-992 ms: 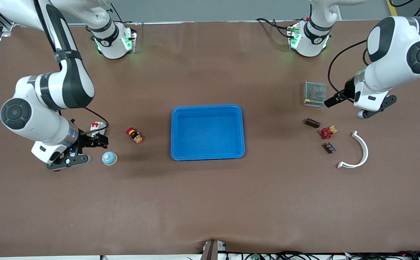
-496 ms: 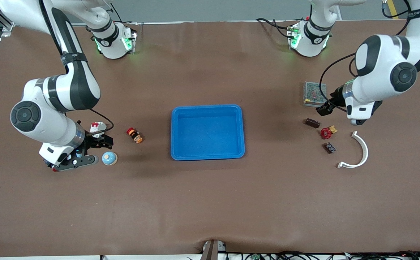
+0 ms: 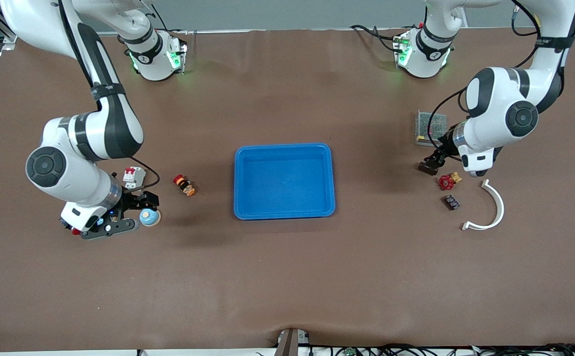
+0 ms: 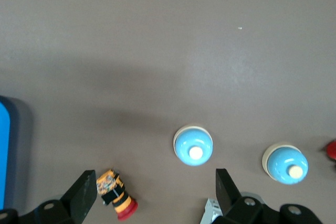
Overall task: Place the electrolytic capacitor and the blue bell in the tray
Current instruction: 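Grasp a blue bell with the right gripper while the left gripper grasps a capacitor, then carry the brown capacitor with the left gripper into the blue tray and release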
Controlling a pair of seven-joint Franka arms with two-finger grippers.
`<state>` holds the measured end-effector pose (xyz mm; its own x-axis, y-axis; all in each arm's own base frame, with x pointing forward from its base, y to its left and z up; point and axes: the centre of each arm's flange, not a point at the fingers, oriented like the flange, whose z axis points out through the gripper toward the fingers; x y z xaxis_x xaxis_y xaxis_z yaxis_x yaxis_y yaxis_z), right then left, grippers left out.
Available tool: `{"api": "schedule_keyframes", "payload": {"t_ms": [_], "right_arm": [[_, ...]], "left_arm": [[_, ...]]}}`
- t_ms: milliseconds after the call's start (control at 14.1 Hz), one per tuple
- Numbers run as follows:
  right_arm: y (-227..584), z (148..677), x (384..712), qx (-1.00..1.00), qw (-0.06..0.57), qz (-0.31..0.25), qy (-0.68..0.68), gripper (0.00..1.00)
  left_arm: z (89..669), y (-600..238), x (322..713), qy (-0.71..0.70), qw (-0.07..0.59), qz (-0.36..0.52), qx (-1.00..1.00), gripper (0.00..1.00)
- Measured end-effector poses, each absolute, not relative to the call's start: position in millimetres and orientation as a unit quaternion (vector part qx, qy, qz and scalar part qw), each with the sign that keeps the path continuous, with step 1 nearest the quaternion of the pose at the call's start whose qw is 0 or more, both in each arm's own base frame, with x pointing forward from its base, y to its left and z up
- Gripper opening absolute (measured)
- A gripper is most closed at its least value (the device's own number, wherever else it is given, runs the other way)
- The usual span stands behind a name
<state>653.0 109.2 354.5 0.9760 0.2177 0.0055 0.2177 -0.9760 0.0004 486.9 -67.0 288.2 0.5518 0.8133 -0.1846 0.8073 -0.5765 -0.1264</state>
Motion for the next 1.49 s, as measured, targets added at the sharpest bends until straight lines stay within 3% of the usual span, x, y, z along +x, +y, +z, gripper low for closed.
{"api": "schedule_keyframes", "payload": {"t_ms": [425, 921, 1063, 1134, 1275, 1488], "right_arm": [[100, 321, 654, -0.988, -0.003, -0.031, -0.151, 1.0], [65, 300, 648, -0.976, 0.017, -0.022, -0.214, 1.0], [55, 292, 645, -0.97, 0.015, -0.021, -0.242, 1.0], [50, 286, 643, -0.967, 0.013, -0.026, -0.254, 1.0], [43, 267, 635, -0.963, 0.008, -0.033, -0.266, 1.0], [46, 252, 627, -0.962, 0.01, -0.025, -0.273, 1.0]], "left_arm": [[233, -62, 481, -0.486, 0.005, 0.086, -0.87, 0.75], [184, -57, 474, -0.494, -0.002, 0.067, -0.867, 0.68], [176, -57, 474, -0.494, -0.003, 0.065, -0.867, 0.55], [174, -56, 474, -0.495, -0.003, 0.064, -0.867, 0.54], [176, -57, 477, -0.494, -0.006, 0.06, -0.867, 0.34], [182, -59, 485, -0.493, -0.01, 0.055, -0.868, 0.31]]}}
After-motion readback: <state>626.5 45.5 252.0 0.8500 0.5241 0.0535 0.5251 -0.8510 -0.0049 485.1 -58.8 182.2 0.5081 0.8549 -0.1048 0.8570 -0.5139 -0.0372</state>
